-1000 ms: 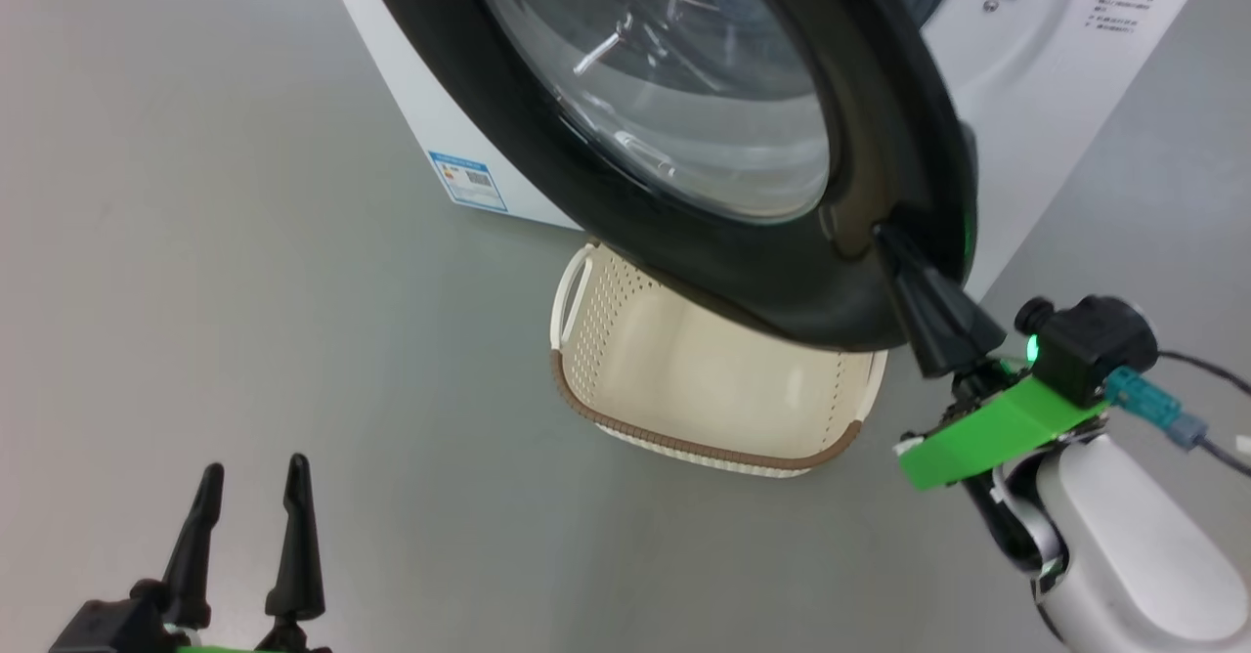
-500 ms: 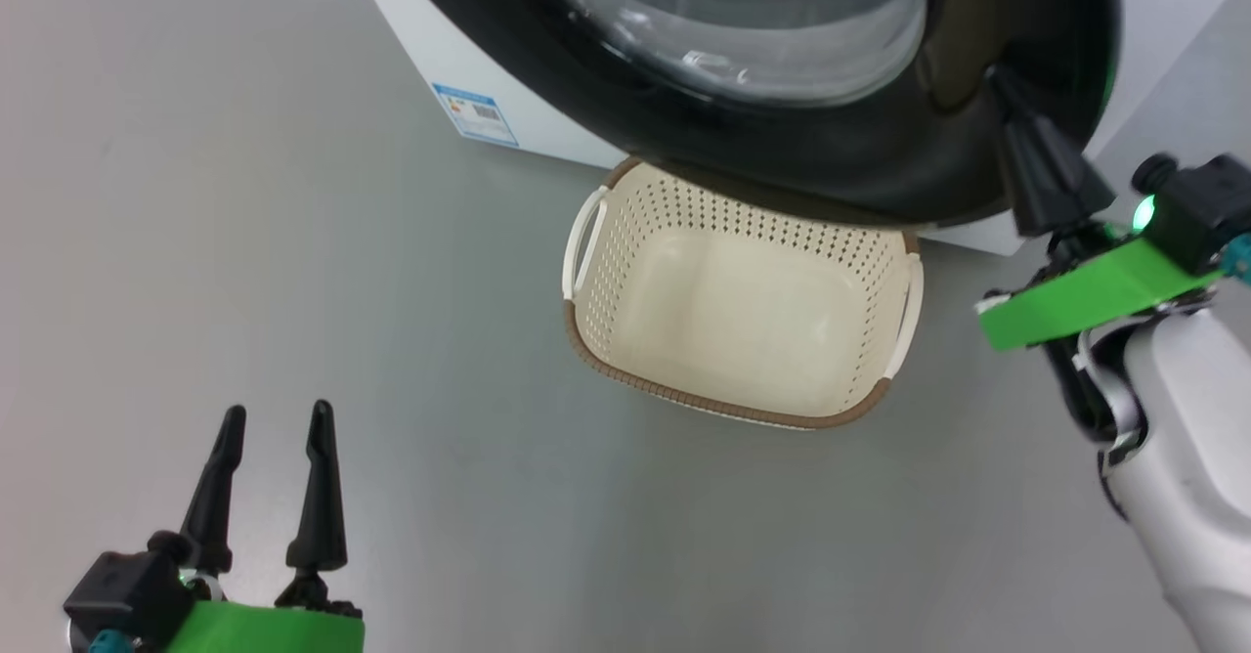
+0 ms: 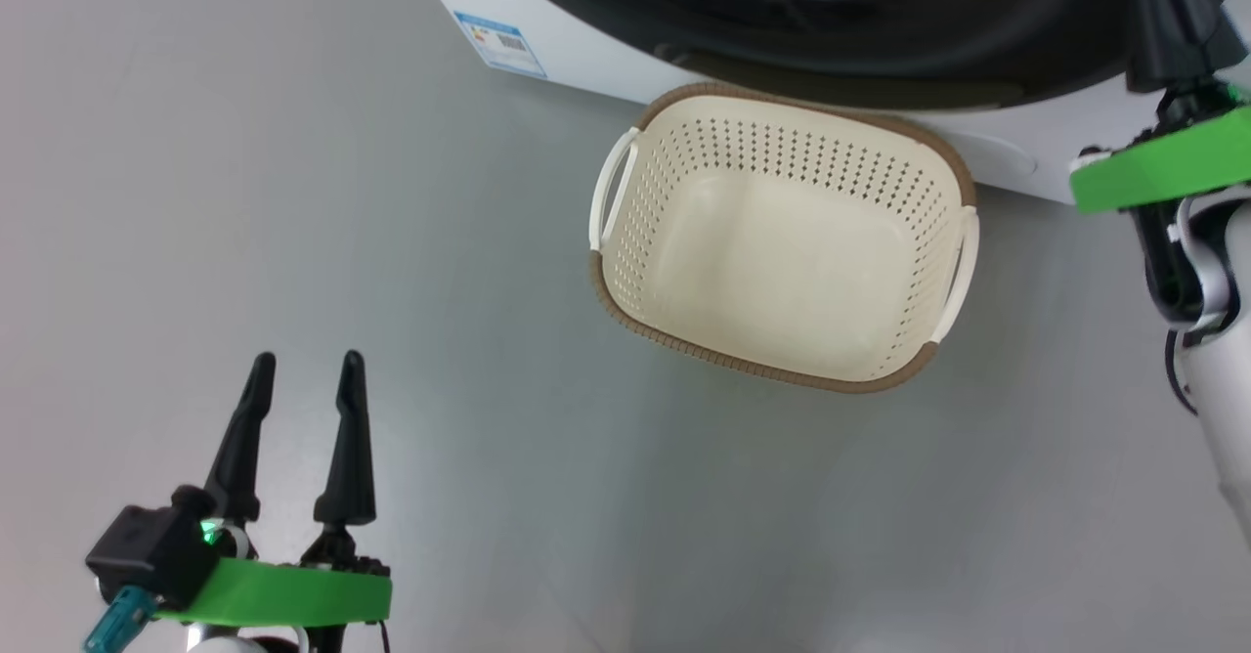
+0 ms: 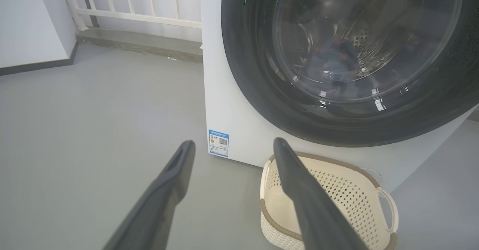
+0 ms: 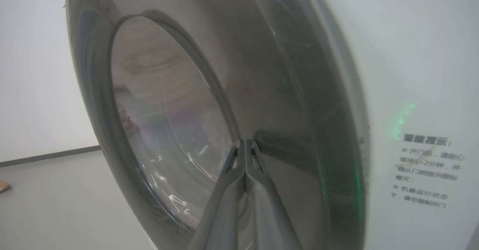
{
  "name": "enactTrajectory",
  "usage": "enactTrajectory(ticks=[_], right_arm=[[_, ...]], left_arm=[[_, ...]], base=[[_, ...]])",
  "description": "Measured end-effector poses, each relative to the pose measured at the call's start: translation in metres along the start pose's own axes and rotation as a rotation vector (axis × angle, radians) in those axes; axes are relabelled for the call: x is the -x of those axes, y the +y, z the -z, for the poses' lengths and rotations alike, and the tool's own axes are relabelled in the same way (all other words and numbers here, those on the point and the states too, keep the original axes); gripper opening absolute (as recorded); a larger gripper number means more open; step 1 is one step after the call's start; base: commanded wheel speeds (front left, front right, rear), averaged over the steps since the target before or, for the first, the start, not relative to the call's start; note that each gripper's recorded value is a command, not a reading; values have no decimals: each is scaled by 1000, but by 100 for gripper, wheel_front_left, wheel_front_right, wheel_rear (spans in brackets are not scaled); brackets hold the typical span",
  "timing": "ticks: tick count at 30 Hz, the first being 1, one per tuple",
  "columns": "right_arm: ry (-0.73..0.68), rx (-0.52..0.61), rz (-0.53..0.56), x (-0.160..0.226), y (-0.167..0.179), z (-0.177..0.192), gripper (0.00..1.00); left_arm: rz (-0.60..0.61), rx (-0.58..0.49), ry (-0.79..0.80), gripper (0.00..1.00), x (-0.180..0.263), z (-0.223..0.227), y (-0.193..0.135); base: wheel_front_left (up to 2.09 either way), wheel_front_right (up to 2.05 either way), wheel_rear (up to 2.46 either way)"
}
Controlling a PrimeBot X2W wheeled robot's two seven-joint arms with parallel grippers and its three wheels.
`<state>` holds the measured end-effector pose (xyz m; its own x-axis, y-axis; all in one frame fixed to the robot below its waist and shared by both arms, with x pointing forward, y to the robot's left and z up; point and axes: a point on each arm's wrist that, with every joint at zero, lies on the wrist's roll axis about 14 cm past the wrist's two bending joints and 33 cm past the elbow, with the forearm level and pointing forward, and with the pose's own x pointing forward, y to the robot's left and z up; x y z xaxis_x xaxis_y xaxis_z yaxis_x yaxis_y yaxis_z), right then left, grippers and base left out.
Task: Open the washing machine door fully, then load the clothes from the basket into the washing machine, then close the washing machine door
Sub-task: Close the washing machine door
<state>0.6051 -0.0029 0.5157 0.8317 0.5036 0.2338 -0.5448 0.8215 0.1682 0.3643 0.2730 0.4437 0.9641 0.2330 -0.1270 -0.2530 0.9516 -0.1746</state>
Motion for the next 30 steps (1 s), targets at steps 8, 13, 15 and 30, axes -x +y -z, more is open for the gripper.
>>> enactTrajectory(ticks=[8, 13, 15, 30], right_arm=[[-29, 2, 7, -22, -8, 4, 0], [-34, -7, -4, -29, -6, 10, 0], [-35, -8, -7, -31, -5, 12, 0], [3, 8, -39, -8, 17, 3, 0]], left_arm=[[0, -11, 15, 100, -9, 5, -1], [-5, -12, 23, 100, -11, 8, 0], [-4, -15, 19, 100, -13, 7, 0], [18, -2, -4, 100, -11, -2, -4]], base=[[0, 0, 0], [0, 0, 0], [0, 0, 0], [0, 0, 0]])
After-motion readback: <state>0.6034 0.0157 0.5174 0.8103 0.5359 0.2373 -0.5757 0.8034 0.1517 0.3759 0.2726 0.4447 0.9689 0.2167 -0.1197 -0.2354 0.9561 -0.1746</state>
